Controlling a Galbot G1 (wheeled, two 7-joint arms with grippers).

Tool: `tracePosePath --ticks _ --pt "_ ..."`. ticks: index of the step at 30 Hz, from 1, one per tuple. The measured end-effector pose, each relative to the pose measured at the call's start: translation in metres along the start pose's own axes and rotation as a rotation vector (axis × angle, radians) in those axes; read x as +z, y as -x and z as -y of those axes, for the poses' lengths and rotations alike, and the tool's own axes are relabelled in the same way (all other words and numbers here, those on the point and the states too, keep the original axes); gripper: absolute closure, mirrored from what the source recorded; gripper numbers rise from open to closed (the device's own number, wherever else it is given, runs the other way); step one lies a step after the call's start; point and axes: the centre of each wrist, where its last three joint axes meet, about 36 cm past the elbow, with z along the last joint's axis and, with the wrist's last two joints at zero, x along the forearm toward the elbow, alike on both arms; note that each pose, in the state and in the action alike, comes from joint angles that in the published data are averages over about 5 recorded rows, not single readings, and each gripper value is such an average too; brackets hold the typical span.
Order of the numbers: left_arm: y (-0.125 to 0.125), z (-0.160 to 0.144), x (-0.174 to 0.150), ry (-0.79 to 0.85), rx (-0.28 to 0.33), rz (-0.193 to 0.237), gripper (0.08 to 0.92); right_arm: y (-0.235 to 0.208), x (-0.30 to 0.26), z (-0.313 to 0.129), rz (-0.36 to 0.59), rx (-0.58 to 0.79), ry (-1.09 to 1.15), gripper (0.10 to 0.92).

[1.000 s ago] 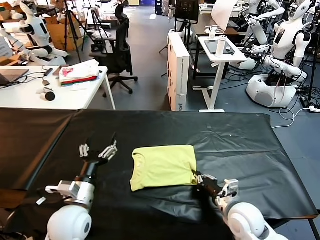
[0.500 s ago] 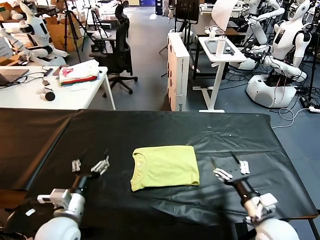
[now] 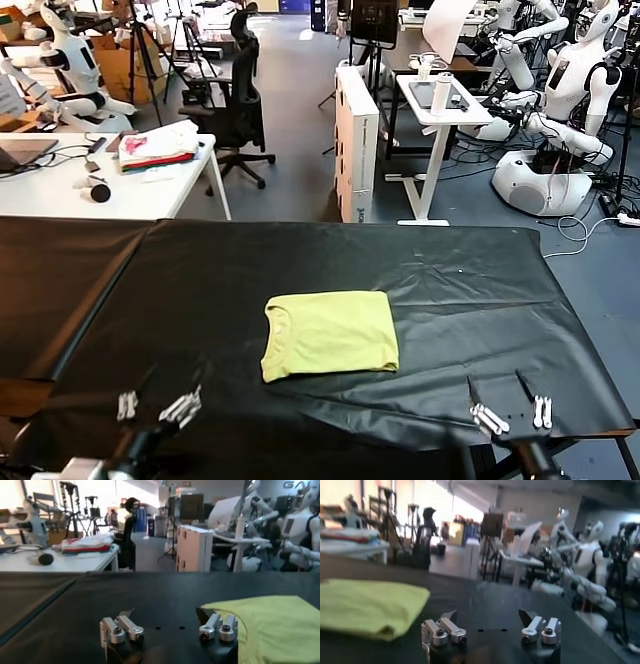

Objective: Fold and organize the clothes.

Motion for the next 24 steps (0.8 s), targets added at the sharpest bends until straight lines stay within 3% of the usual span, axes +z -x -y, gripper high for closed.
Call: tracePosePath --ticks 4,13,24 --pt "-0.013 0.002 0.001 -0.004 -0.024 -0.044 0.092 -0.009 -0.006 -0.008 -0.055 -0.024 0.014 0.115" --pt "-0.020 0.001 0.004 0.001 -0.012 -0.114 0.092 -0.020 -0.017 -0.020 -0.094 -0.054 0.030 0.115" --pt "-0.020 -0.004 0.007 0.012 0.005 -0.138 0.092 -0.026 -0.021 -0.023 -0.119 -0.057 0.033 0.115"
